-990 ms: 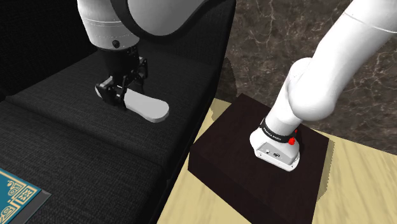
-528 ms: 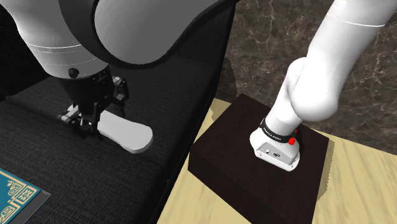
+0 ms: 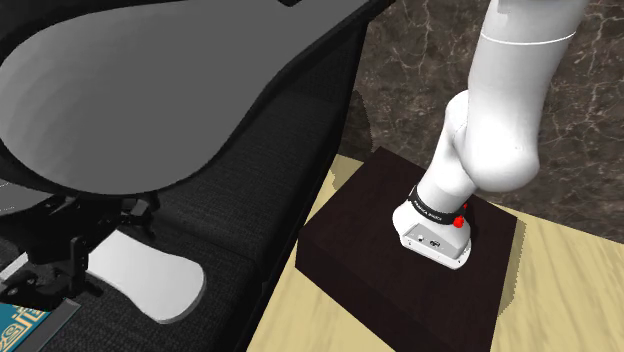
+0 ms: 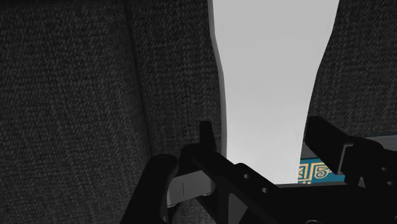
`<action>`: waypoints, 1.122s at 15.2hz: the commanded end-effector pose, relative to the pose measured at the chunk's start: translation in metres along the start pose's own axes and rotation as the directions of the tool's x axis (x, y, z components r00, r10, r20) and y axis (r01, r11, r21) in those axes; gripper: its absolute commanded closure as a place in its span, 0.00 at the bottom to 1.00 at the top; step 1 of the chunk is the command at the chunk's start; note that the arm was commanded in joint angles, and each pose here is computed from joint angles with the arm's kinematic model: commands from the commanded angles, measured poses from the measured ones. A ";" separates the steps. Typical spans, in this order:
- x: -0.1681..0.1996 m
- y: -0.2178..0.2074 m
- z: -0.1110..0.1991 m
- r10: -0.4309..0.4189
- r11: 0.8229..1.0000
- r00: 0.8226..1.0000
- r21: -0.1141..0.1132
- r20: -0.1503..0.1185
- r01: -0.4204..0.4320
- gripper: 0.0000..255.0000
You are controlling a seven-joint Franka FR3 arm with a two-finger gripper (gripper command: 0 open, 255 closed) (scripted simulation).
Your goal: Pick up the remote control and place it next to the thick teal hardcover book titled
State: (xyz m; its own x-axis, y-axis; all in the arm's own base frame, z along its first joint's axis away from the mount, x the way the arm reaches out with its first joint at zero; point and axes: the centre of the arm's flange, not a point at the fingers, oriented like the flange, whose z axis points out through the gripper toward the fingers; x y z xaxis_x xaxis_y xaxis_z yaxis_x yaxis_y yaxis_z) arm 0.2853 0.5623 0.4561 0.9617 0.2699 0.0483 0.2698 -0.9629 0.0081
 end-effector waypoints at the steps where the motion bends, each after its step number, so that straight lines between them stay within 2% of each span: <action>1: -0.001 -0.029 -0.001 0.003 1.000 1.000 0.000 -0.001 -0.003 1.00; 13: -0.022 -0.188 -0.004 0.003 1.000 1.000 0.000 -0.001 -0.003 1.00; 17: -0.023 -0.188 0.017 0.003 1.000 1.000 0.000 -0.001 -0.003 1.00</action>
State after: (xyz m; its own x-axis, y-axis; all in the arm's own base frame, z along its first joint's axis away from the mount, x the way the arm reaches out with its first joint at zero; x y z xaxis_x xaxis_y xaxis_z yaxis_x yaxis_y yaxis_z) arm 0.2137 0.7375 0.4417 0.9622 0.2681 0.0485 0.2680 -0.9634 0.0091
